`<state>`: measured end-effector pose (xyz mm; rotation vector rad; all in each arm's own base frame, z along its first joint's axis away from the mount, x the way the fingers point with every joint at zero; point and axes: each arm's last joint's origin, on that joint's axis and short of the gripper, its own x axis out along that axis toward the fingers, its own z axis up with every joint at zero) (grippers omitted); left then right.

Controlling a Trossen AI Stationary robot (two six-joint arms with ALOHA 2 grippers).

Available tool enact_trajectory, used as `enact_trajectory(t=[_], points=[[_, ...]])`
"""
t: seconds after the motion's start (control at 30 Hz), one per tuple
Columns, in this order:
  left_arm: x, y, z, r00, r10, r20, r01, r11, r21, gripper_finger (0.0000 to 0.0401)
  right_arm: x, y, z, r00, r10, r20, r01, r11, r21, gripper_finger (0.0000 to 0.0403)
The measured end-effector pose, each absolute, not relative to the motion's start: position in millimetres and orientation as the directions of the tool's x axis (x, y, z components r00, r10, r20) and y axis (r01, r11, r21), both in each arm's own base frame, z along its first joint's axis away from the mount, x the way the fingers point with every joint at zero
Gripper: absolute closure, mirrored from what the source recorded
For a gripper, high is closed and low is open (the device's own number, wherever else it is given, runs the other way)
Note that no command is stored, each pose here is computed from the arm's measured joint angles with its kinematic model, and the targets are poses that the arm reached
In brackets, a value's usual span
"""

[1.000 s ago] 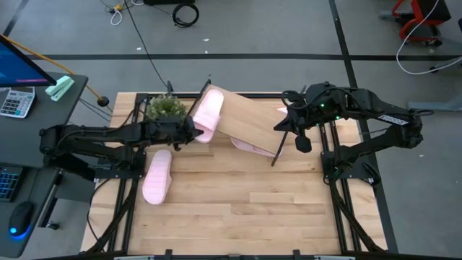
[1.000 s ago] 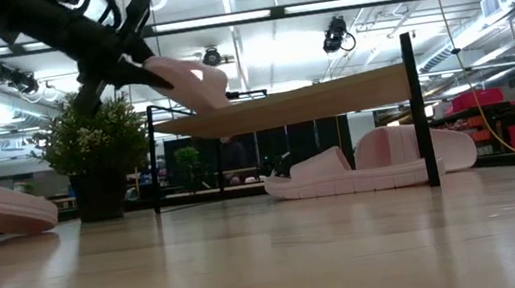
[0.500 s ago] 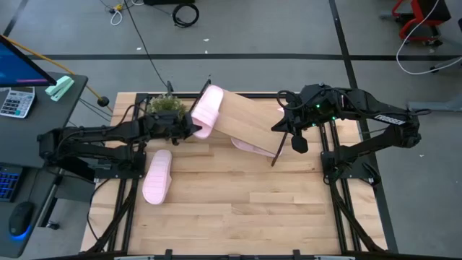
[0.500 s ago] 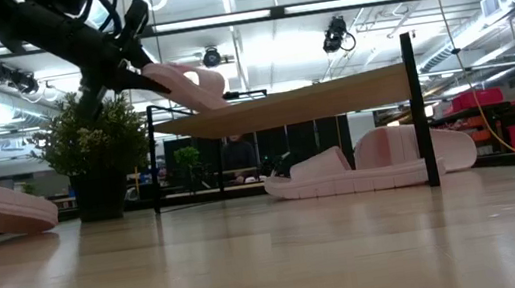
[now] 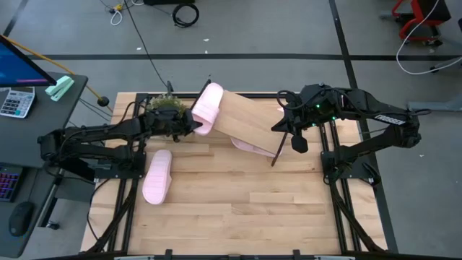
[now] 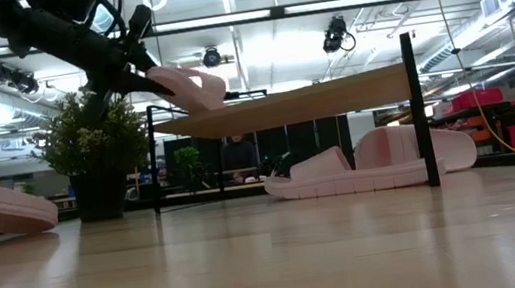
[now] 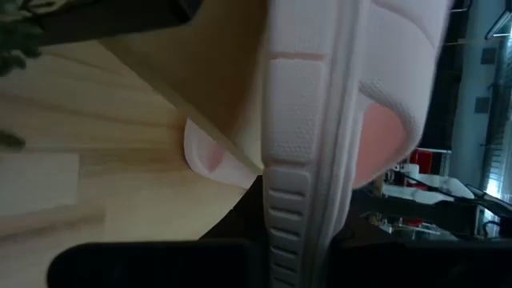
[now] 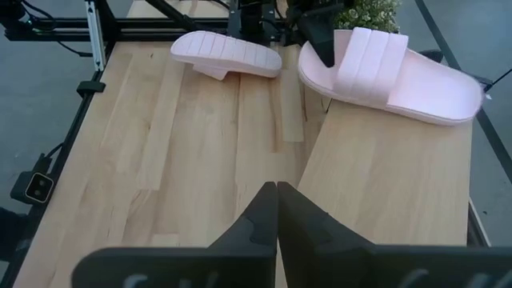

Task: Pick and place slides into the shelf
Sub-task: Put the pink slide on the shelf

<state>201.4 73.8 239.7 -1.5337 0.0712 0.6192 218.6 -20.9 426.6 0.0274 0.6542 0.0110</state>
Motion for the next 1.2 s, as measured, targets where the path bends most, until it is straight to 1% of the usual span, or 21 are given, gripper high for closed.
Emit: enact_trajectory(t=[0.5,0.77,1.2], points=[[210,76,229,0.838,0.294,-0.460,-0.445,-0.119,-0.888,0.0360,219,-21,427,0.793,0.019,-0.608,-0.002,1.000,0.028,0.0391],[209,76,228,0.831,0.296,-0.470,-0.455,-0.123,-0.882,0.0309,219,-21,427,0.793,0.019,-0.608,-0.003,1.000,0.028,0.0393],[209,77,227,0.821,0.313,-0.478,-0.471,-0.104,-0.876,0.0268,218,-21,427,0.794,0.019,-0.608,-0.003,1.000,0.027,0.0393]])
